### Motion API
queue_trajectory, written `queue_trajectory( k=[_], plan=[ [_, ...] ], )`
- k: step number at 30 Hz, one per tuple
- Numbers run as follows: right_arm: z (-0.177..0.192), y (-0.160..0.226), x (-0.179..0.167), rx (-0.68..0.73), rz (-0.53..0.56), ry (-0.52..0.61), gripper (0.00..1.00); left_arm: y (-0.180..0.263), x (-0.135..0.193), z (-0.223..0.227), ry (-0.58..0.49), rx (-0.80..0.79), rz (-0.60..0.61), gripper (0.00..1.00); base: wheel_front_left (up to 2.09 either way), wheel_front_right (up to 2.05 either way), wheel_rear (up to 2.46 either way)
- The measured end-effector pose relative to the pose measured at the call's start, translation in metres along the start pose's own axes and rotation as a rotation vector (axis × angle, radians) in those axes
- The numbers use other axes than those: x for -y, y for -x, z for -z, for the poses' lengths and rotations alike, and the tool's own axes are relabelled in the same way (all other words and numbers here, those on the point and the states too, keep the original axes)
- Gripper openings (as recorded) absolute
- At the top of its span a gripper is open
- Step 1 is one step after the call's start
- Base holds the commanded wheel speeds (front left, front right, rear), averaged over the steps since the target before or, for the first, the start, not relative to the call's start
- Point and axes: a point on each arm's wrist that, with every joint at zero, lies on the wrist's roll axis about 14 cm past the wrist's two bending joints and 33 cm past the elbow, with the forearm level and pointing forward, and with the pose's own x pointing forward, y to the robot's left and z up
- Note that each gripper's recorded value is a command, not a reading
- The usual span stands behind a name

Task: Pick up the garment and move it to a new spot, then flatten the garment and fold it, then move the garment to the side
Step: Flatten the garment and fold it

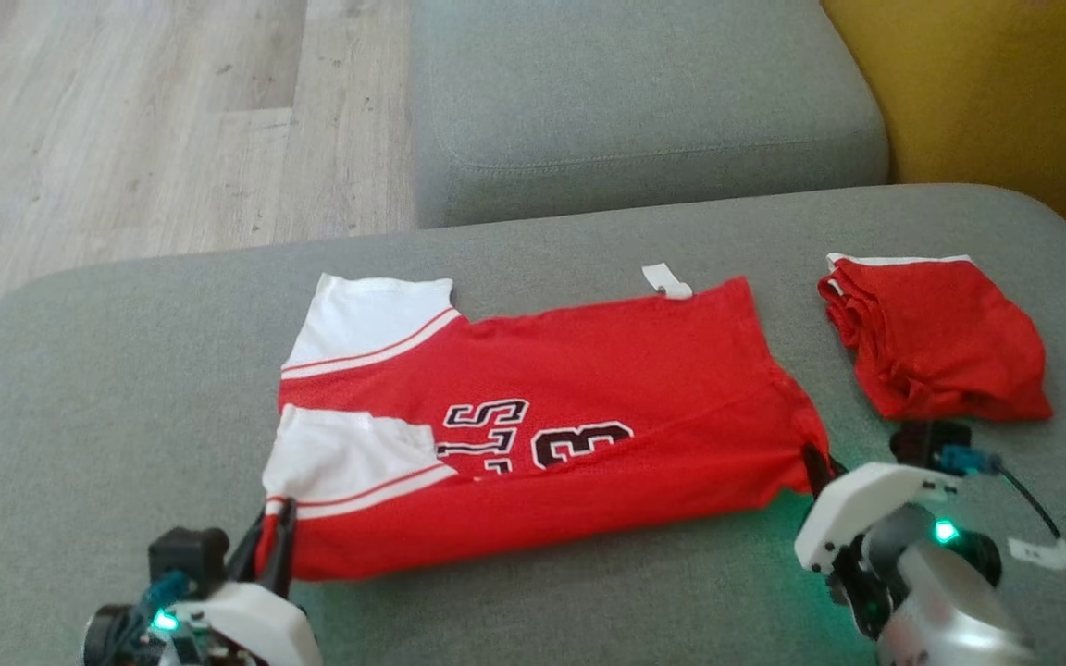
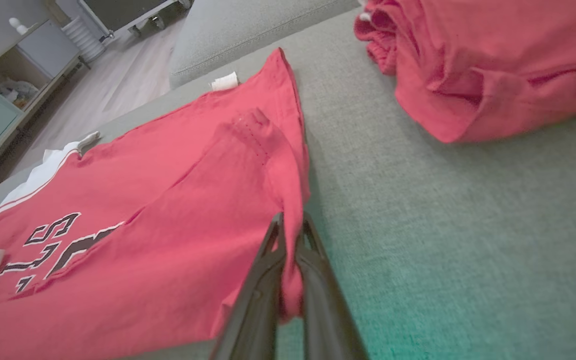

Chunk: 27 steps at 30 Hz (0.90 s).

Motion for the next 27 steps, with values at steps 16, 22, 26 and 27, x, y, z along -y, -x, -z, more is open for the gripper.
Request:
queue_trajectory(
  k=[16, 22, 26, 27],
  plan=[
    [-0.024, 0.005, -0.002, 0.137, -0.014, 0.04, 1.0, 0.0, -0.001, -0.007, -0.01, 0.01, -0.035, 1.0, 0.0, 0.0, 0.0],
    [-0.078, 0.017, -0.019, 0.397, -0.067, 0.074, 1.0, -0.007, 0.004, -0.068, 0.014, 0.282, -0.029, 1.0, 0.0, 0.0, 0.0],
    [-0.102, 0.029, -0.039, 0.527, -0.118, 0.182, 1.0, -0.008, 0.009, -0.096, 0.039, 0.396, -0.017, 1.0, 0.0, 0.0, 0.0],
    [-0.105, 0.031, -0.04, 0.544, -0.122, 0.181, 1.0, -0.008, 0.01, -0.101, 0.053, 0.418, -0.02, 1.0, 0.0, 0.0, 0.0]
  ],
)
